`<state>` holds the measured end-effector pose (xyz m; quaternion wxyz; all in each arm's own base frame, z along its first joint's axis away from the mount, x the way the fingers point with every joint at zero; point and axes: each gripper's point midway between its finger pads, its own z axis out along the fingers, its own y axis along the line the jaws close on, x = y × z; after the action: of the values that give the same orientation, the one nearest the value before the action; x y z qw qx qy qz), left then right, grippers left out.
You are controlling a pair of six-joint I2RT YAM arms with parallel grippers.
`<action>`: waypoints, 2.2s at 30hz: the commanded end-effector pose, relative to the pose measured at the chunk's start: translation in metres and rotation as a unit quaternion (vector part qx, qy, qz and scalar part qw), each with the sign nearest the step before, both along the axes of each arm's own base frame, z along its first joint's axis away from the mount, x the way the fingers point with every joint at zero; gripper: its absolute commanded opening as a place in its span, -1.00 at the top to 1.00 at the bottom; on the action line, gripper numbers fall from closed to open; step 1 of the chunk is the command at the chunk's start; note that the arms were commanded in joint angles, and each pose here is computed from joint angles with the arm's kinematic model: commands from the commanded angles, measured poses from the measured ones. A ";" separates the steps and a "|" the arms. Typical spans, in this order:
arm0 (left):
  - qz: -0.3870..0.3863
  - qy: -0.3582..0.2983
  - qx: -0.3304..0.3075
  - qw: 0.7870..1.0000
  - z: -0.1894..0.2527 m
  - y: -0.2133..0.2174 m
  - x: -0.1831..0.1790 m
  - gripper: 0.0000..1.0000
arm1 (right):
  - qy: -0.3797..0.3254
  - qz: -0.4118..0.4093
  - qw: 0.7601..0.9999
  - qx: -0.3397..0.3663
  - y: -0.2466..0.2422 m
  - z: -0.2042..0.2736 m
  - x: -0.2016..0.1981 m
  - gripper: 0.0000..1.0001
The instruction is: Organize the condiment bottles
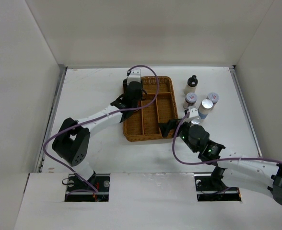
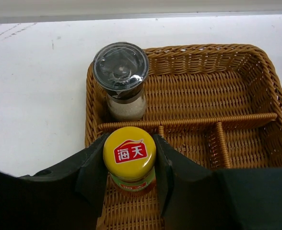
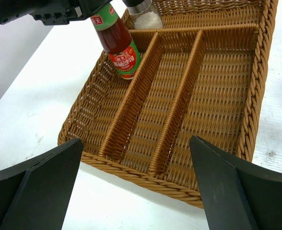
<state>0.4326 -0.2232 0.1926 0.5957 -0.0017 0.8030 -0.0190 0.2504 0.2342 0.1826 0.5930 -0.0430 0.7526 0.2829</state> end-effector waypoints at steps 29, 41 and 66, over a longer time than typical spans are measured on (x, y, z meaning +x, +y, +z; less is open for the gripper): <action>0.005 -0.138 -0.114 0.984 0.103 0.024 -0.028 -1.00 | -0.024 -0.012 0.999 0.041 0.001 0.034 0.008 -1.00; 0.149 -0.192 -0.251 0.937 0.047 0.127 -0.118 -1.00 | -0.029 -0.123 0.992 -0.004 -0.042 0.078 0.008 -0.13; 0.153 -0.139 -0.302 0.930 -0.048 0.140 -0.126 -1.00 | 0.139 -0.306 0.936 -0.101 -0.138 -0.010 0.047 -1.00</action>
<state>0.3022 -0.0787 0.1268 0.6561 -0.2892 0.6834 -0.1370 0.2814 0.0917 0.1516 0.5111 0.1497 0.8463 -0.0129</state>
